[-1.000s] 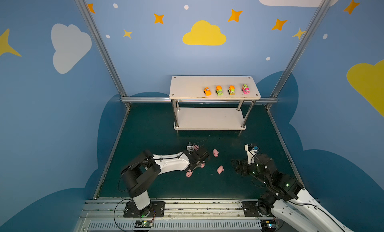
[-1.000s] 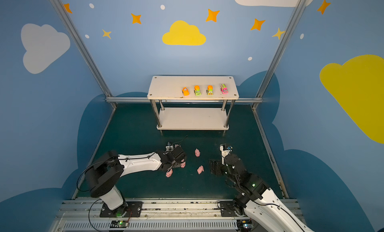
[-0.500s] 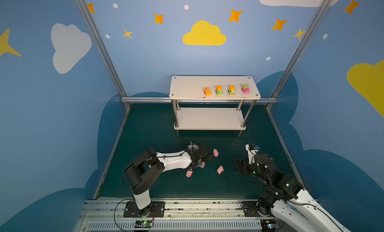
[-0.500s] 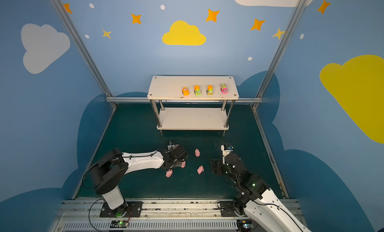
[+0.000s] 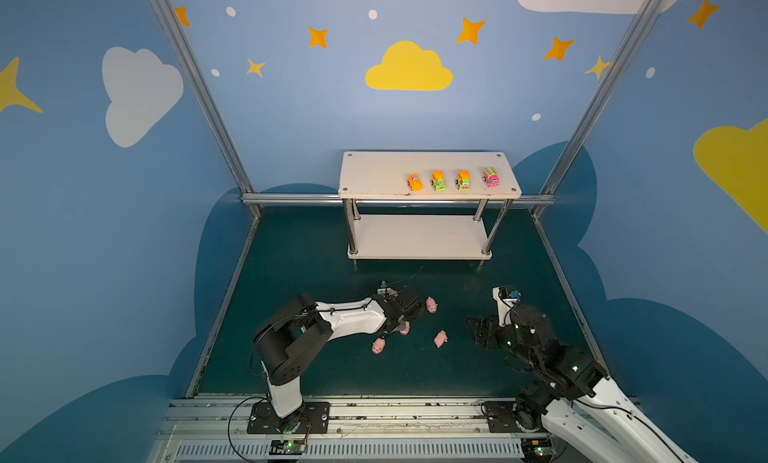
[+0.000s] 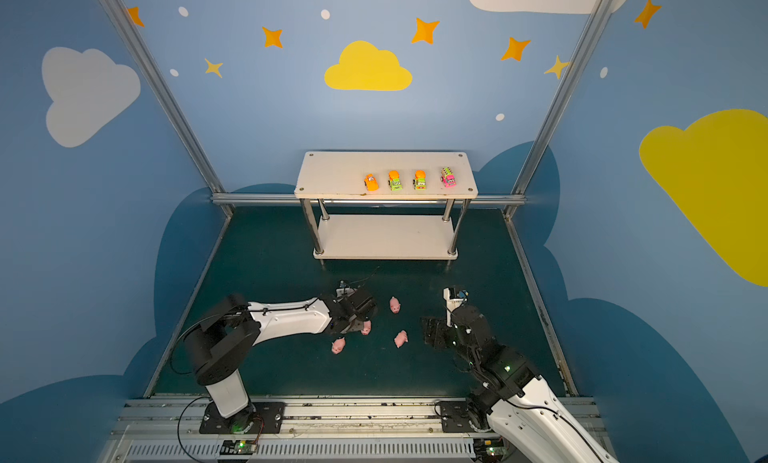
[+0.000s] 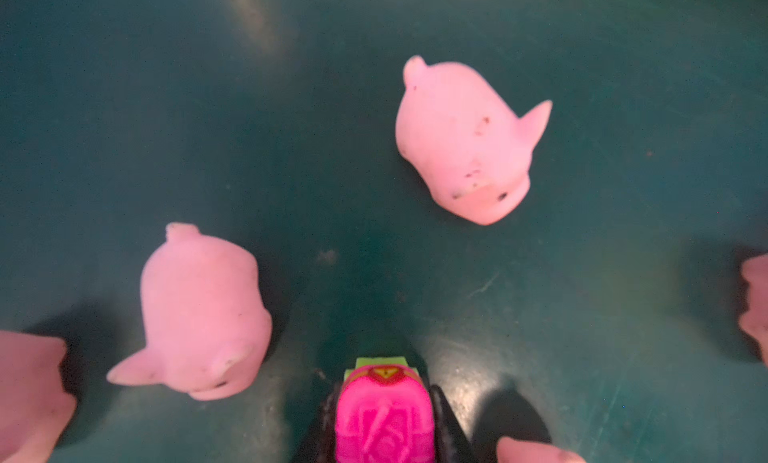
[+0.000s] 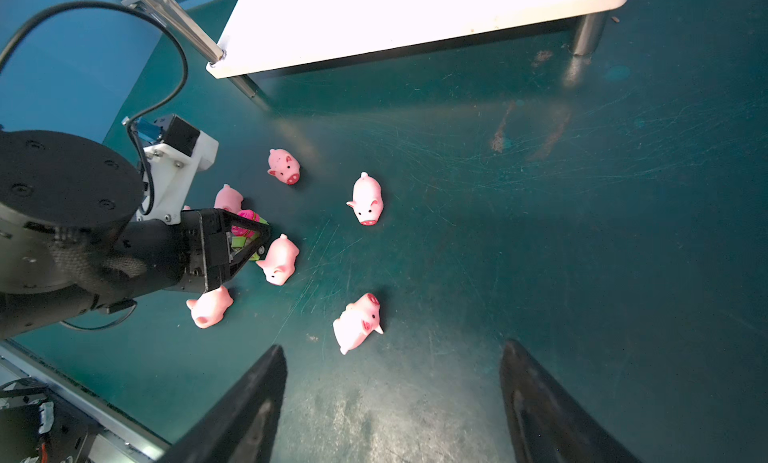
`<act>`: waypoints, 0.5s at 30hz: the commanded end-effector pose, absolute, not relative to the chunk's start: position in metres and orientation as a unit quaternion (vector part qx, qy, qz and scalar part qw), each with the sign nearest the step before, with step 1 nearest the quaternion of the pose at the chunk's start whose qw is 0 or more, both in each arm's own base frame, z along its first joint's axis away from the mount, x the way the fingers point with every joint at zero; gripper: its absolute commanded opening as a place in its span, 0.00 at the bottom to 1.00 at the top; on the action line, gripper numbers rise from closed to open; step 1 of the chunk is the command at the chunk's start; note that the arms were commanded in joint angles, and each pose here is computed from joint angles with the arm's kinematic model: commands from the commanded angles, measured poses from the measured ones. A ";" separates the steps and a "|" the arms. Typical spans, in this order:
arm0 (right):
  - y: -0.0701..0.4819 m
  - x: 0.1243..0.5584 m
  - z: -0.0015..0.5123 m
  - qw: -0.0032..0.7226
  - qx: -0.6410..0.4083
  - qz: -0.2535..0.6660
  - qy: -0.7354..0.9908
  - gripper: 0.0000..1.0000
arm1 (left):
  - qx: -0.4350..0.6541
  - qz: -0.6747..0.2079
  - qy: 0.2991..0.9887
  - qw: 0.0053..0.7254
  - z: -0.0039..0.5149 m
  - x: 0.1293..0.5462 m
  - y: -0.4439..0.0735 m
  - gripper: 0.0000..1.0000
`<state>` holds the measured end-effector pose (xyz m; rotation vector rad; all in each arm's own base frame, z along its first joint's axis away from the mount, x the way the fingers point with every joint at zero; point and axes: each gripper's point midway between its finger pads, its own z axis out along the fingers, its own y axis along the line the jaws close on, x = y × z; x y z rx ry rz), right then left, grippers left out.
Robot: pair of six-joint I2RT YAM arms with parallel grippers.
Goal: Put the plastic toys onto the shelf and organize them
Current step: 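Lift the pink-and-lime truck with the left gripper toward the shelf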
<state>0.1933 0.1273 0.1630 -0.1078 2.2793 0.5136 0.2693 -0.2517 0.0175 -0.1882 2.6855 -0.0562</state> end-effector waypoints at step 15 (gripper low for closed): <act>0.132 0.194 0.166 0.386 -0.049 0.212 0.896 0.79 | -0.042 -0.004 0.977 0.210 0.046 0.263 -0.244 0.24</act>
